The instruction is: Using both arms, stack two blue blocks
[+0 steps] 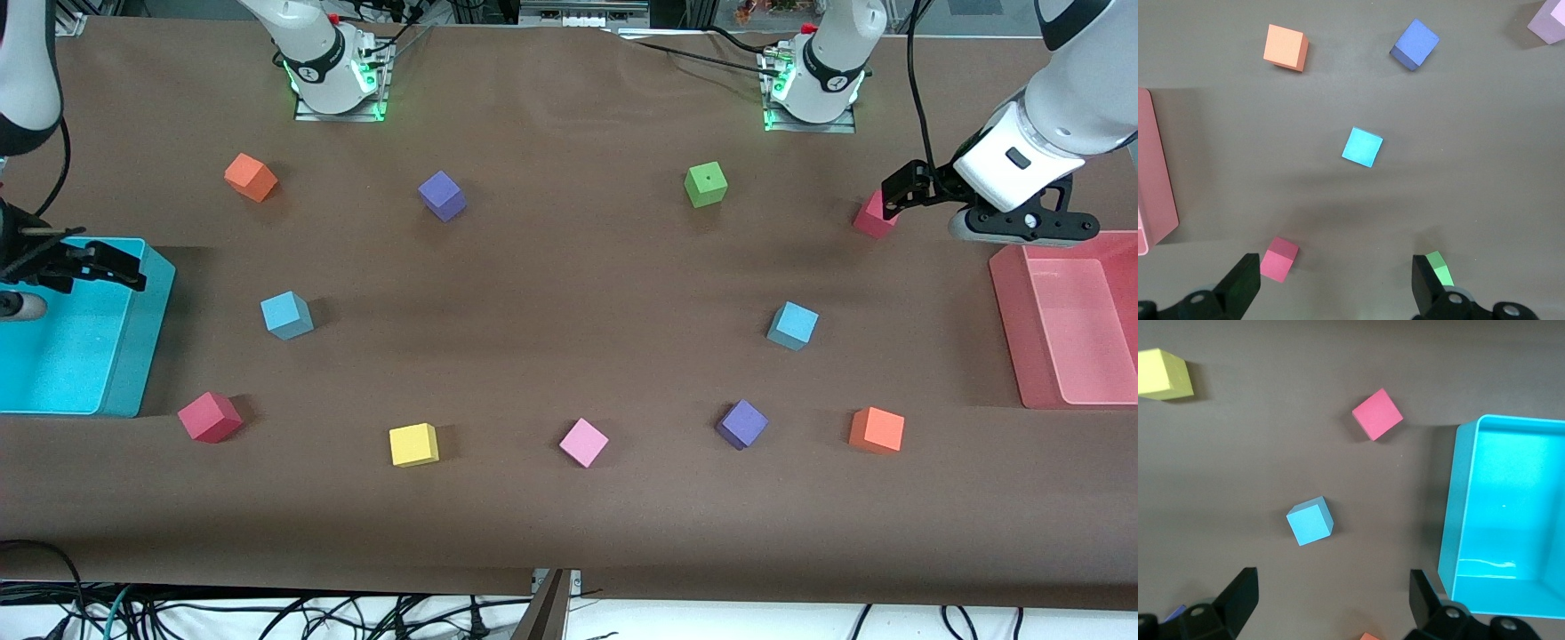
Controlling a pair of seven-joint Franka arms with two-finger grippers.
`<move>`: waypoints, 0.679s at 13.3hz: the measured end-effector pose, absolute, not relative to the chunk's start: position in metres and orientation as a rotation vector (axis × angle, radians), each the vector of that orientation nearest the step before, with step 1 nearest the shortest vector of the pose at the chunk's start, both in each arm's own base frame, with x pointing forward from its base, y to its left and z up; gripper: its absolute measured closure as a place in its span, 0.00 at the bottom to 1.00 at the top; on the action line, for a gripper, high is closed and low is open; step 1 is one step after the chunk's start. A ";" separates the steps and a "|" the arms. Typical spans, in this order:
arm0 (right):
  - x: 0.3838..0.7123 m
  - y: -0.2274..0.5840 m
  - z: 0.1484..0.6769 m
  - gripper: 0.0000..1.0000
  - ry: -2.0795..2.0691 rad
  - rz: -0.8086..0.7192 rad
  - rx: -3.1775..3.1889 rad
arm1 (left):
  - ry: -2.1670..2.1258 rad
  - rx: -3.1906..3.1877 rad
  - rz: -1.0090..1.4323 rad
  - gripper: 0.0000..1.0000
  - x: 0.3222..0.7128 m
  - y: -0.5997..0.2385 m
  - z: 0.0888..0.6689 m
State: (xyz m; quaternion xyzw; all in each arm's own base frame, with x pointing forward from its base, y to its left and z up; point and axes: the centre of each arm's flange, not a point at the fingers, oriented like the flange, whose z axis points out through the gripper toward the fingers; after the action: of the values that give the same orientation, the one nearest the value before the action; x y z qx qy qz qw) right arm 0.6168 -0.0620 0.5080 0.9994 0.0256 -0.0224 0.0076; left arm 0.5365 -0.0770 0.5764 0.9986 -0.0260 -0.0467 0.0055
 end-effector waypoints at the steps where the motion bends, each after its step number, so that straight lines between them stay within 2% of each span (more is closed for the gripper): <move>1: 0.620 -0.062 0.497 0.00 0.081 -0.098 3.125 | -0.081 3.126 -0.146 0.00 0.536 -0.077 0.576; 6: 0.630 -0.054 0.444 0.00 0.163 -0.229 3.127 | -0.081 3.126 -0.146 0.00 0.536 -0.077 0.576; 9: 0.628 -0.048 0.406 0.00 0.200 -0.233 3.133 | -0.081 3.126 -0.146 0.00 0.536 -0.077 0.577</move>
State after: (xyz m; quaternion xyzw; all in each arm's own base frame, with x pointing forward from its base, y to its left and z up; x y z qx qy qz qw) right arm 0.6283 -0.0476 0.4061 0.9952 0.0635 -0.0740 -0.0033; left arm 0.5365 -0.0768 0.5765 0.9986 -0.0259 -0.0467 0.0055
